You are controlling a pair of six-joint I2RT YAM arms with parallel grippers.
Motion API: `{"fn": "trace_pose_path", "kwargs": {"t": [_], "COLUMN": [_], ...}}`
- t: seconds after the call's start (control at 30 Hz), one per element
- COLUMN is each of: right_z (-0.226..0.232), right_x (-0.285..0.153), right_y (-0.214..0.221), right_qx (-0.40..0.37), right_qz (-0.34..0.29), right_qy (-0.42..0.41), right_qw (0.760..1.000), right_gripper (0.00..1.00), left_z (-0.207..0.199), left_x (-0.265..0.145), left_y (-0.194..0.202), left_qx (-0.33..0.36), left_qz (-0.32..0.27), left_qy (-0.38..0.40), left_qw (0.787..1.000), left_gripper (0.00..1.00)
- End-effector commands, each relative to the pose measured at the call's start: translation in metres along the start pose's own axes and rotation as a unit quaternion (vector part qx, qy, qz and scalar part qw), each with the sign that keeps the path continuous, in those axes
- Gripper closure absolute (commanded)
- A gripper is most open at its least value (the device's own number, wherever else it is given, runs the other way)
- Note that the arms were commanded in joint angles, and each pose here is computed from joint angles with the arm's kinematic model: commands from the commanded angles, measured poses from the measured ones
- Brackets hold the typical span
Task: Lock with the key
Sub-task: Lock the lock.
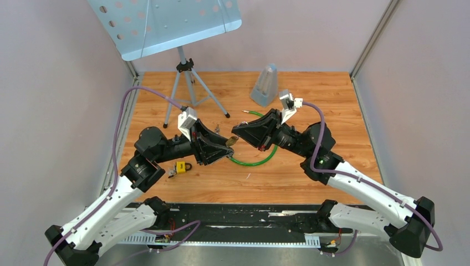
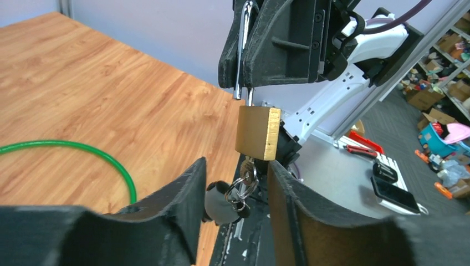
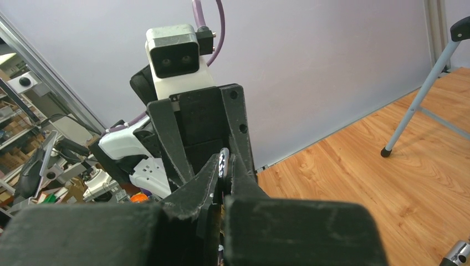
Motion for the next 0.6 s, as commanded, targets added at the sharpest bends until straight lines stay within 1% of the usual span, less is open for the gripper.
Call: {"fn": "trace_pose_path", "kwargs": {"t": [0.0,0.03,0.13,0.27,0.37,0.53,0.57], "right_z": [0.007,0.006,0.003,-0.003,-0.010,-0.015,-0.016], "right_x": [0.001,0.001,0.002,0.003,0.004,0.005,0.005], "right_y": [-0.029,-0.029,-0.028,-0.026,-0.023,-0.018,-0.017], "right_qx": [0.000,0.004,0.021,0.047,0.075,0.122,0.128], "right_qz": [-0.056,-0.058,-0.055,-0.049,-0.041,-0.029,-0.028], "right_qy": [-0.004,-0.001,0.013,0.035,0.061,0.083,0.085], "right_qw": [0.998,0.998,0.998,0.997,0.994,0.989,0.988], "right_gripper": [1.00,1.00,1.00,1.00,1.00,1.00,1.00], "left_z": [-0.001,-0.003,-0.003,-0.001,0.000,0.003,0.005], "left_x": [0.001,0.001,0.001,0.001,-0.003,-0.012,-0.013], "left_y": [-0.008,-0.011,-0.011,-0.012,-0.017,-0.039,-0.039], "left_qx": [0.025,0.031,0.040,0.057,0.090,0.150,0.156], "left_qz": [-0.023,-0.030,-0.039,-0.047,-0.061,-0.137,-0.144], "left_qy": [0.006,0.011,0.019,0.019,0.012,-0.015,-0.019], "left_qw": [0.999,0.999,0.998,0.997,0.994,0.979,0.977], "left_gripper": [0.45,0.41,0.37,0.29,0.23,0.20,0.20]}}
Point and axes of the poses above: each gripper's point midway between its finger pads, its own x axis out along the fingers, its own z axis along the line the jaws close on, y = z × x, the point moved 2 cm from there along -x, back along the fingers, and after that the axes turned 13 degrees about -x, right-handed, at the moved point
